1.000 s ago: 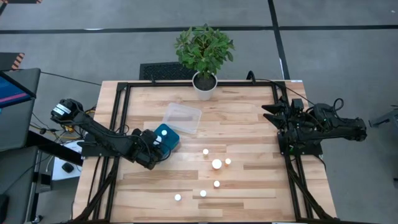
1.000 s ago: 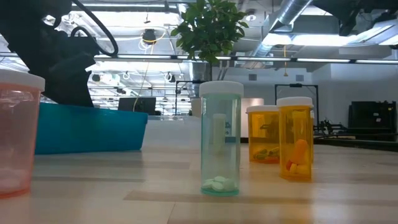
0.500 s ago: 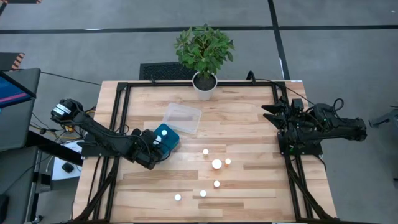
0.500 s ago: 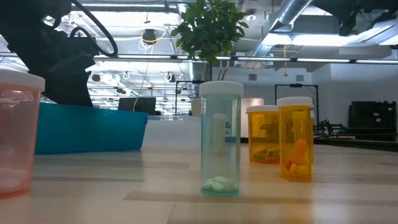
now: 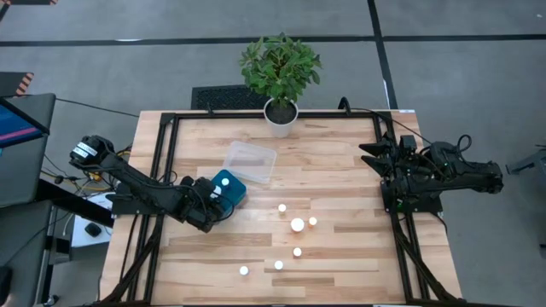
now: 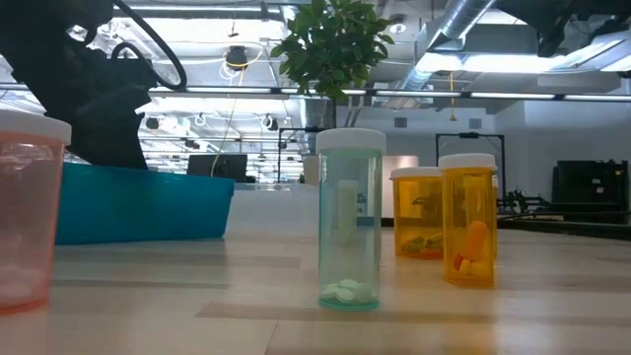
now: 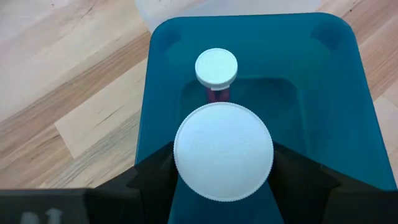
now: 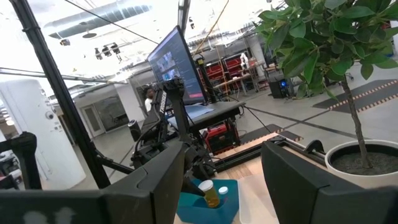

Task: Pick and place medicine bottles into bin by pill shape (circle, oval)
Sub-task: Put the orange pill bottle into the blue bin

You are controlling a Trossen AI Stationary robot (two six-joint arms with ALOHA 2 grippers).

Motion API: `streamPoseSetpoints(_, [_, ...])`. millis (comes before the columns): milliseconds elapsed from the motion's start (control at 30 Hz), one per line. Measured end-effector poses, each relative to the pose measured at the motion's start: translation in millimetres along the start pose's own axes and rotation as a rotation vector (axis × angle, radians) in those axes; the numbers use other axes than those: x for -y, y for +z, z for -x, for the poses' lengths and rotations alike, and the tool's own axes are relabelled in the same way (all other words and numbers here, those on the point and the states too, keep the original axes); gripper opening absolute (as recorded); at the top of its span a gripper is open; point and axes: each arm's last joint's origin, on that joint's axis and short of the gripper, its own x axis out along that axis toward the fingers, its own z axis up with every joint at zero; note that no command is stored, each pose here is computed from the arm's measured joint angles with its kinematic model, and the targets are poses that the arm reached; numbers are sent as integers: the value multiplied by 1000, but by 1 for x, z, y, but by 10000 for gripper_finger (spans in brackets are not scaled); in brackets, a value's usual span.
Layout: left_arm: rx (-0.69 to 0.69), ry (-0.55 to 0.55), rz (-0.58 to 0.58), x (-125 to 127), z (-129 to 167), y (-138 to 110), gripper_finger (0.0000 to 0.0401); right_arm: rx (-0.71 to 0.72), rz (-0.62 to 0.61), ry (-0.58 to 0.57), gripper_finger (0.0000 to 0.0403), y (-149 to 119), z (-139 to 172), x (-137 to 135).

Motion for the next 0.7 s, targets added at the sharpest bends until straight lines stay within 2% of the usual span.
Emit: streamPoseSetpoints(700, [-25, 33, 2, -5, -11, 7, 217, 0, 0, 0, 224, 0, 0, 0])
